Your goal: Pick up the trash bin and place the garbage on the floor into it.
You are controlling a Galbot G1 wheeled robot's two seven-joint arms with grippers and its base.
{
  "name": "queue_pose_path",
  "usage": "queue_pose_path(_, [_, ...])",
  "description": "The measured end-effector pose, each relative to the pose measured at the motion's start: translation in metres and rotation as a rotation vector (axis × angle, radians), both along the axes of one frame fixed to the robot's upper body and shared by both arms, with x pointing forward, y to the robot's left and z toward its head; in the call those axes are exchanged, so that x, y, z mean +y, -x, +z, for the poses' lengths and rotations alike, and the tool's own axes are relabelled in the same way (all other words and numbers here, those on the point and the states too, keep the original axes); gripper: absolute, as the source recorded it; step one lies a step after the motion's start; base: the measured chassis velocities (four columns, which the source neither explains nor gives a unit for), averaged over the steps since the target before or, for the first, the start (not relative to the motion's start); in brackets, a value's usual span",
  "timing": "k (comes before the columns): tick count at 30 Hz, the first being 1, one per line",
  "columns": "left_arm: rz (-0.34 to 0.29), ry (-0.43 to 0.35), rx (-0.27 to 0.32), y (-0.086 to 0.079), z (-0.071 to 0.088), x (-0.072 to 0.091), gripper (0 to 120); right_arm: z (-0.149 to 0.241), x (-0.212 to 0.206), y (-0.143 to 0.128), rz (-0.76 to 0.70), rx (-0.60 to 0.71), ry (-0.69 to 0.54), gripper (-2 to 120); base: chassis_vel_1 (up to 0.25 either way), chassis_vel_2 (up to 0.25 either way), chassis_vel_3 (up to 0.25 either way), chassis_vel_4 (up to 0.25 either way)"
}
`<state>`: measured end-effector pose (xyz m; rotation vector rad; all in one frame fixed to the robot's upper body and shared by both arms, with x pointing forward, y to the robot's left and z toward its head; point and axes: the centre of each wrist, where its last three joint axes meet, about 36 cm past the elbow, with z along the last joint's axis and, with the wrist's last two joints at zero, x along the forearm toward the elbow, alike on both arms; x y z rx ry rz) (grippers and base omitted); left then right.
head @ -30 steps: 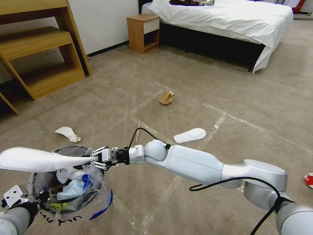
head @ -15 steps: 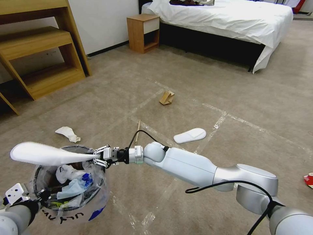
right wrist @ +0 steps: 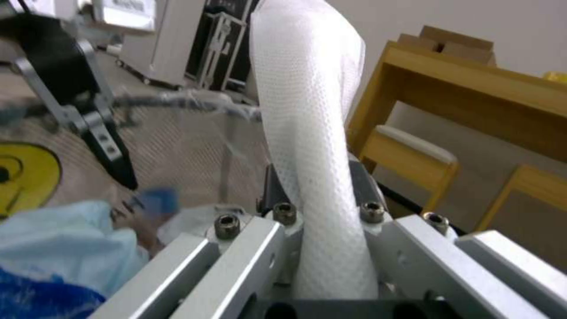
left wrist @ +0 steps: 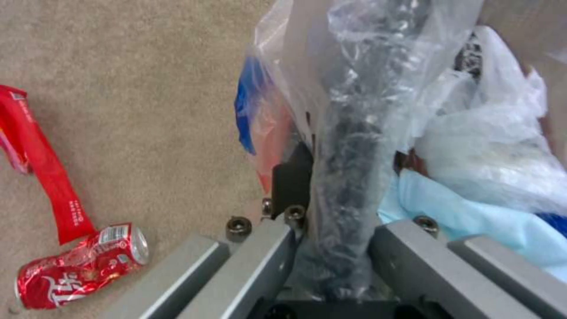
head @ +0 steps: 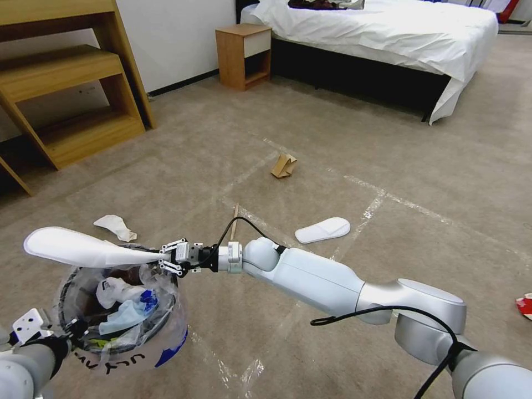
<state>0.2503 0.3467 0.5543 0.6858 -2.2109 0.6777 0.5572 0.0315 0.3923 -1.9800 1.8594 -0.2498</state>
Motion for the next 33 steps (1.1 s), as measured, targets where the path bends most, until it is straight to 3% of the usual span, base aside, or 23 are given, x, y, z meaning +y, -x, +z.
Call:
queue_pose_path(18, [0.014,0.004,0.007,0.003,-0.003,-0.002,0,0.014,0.017,0.021,0.043,0.003,-0.029,3,0.0,0.0,0.0,0.0])
queue_pose_path(33, [0.02,0.003,0.006,0.007,-0.002,-0.005,0,-0.026,0.03,0.043,0.077,0.042,0.032,3,0.0,0.0,0.0,0.0])
